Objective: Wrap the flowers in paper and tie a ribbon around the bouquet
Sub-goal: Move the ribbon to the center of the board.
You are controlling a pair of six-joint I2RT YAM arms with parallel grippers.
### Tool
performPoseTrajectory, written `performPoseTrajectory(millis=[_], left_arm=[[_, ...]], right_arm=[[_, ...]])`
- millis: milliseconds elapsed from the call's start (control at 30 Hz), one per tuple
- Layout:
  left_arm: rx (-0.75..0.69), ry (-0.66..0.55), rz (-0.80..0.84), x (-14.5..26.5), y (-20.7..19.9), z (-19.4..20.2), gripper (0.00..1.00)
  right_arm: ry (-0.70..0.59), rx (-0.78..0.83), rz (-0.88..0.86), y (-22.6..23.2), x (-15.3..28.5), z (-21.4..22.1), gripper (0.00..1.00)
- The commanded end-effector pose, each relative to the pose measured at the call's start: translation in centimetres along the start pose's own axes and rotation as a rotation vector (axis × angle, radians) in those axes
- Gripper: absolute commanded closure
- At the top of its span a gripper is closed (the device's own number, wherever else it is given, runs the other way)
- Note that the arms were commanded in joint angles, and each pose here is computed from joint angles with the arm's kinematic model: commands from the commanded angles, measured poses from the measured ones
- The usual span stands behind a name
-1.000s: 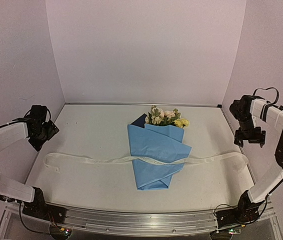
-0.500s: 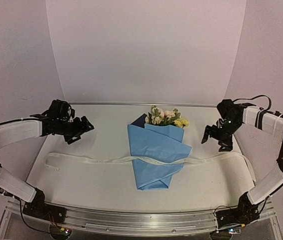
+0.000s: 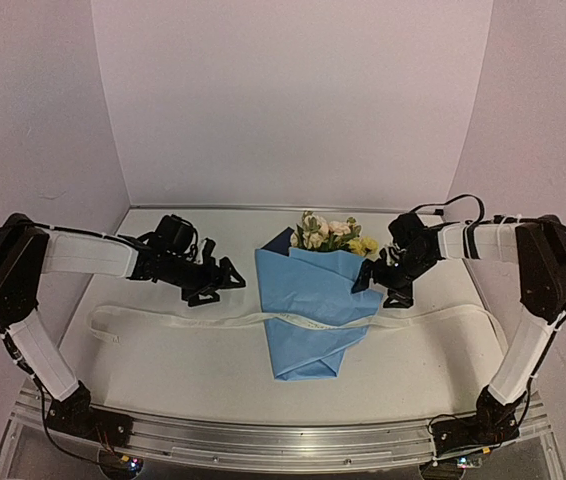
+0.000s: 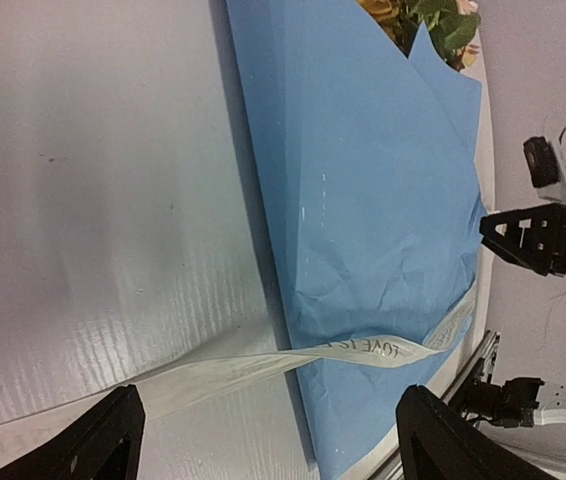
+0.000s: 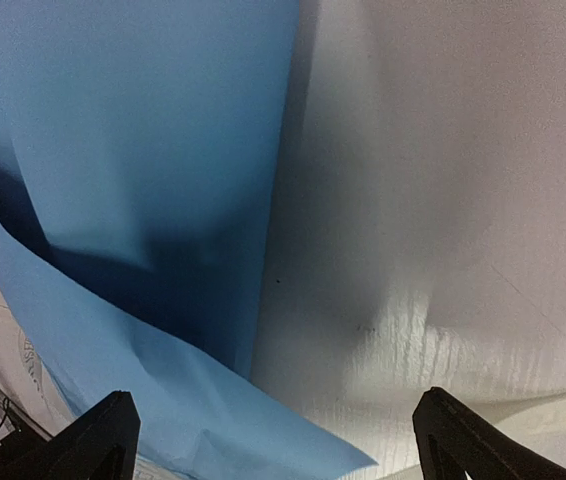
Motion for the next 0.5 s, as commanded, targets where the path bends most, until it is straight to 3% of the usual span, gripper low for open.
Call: performPoseTrajectory(millis=[0,467], left_arm=[[-0.069,0.011,0.092,-0.9,-2.1,-1.0,0.1],[-0.028,0.085,0.09,-4.0,-0.6,-0.8,0.16]], right_arm=[[-0.037,0.1,-0.093,1.6,-1.4,-1.6,0.02],[0.004,0.078,-0.223,2.5,-6.1,0.4,0.06]])
Point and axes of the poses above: each gripper's point midway between its finger pads, its own x axis back along the fingers, its own y axis along the line the jaws close on, z = x × y, the point moved 8 cm from there along x, back along the fingers, and after that the axes turned 1 degree about -x, right-handed, at the moved point
